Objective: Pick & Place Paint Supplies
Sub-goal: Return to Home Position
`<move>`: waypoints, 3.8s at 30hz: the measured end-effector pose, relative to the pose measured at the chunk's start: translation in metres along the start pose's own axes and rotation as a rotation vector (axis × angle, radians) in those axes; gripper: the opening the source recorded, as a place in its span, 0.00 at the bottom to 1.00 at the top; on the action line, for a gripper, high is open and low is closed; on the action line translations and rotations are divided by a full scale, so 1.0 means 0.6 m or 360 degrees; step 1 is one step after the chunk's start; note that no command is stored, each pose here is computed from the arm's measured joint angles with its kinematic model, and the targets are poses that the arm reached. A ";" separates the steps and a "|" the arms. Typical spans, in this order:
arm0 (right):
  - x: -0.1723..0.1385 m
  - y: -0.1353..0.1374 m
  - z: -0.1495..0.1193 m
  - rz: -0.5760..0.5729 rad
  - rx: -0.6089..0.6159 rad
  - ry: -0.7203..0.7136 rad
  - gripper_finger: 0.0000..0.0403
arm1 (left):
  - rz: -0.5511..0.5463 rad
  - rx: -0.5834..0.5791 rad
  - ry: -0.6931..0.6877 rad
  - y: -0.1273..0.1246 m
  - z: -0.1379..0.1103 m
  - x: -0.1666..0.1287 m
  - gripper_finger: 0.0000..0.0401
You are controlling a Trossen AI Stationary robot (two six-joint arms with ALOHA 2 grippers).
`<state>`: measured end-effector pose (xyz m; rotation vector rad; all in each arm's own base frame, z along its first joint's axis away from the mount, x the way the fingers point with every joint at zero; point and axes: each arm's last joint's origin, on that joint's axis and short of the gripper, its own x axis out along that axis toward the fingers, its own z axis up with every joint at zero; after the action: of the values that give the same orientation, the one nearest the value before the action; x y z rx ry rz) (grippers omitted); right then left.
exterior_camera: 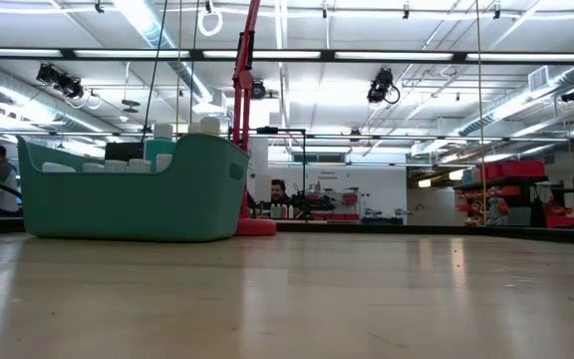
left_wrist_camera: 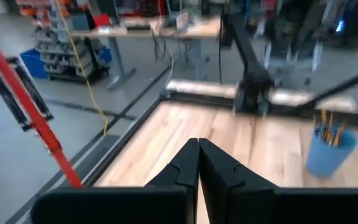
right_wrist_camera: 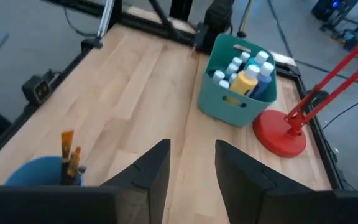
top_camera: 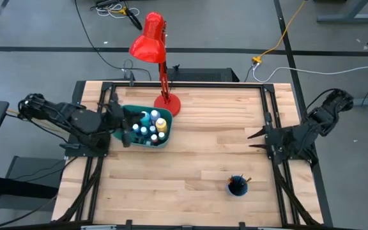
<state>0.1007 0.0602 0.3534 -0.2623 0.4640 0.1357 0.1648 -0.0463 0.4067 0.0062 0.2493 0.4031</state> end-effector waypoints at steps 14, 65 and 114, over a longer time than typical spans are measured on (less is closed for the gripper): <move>-0.037 -0.029 -0.073 -0.0176 -0.0006 -0.0450 0.33 | 0.0074 -0.0171 -0.0307 0.048 -0.182 -0.010 0.04; 0.022 -0.007 -0.192 -0.0384 0.0311 -0.0877 0.33 | -0.0529 0.0094 -0.0675 0.087 -0.305 -0.049 0.04; 0.122 0.015 -0.272 0.0090 0.0222 -0.0916 0.33 | -0.0211 0.0175 -0.0695 0.070 -0.386 -0.006 0.04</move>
<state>0.0949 0.0280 0.1772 -0.0647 -0.0916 0.2240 0.0897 -0.0190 0.1855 0.1828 -0.1588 0.2473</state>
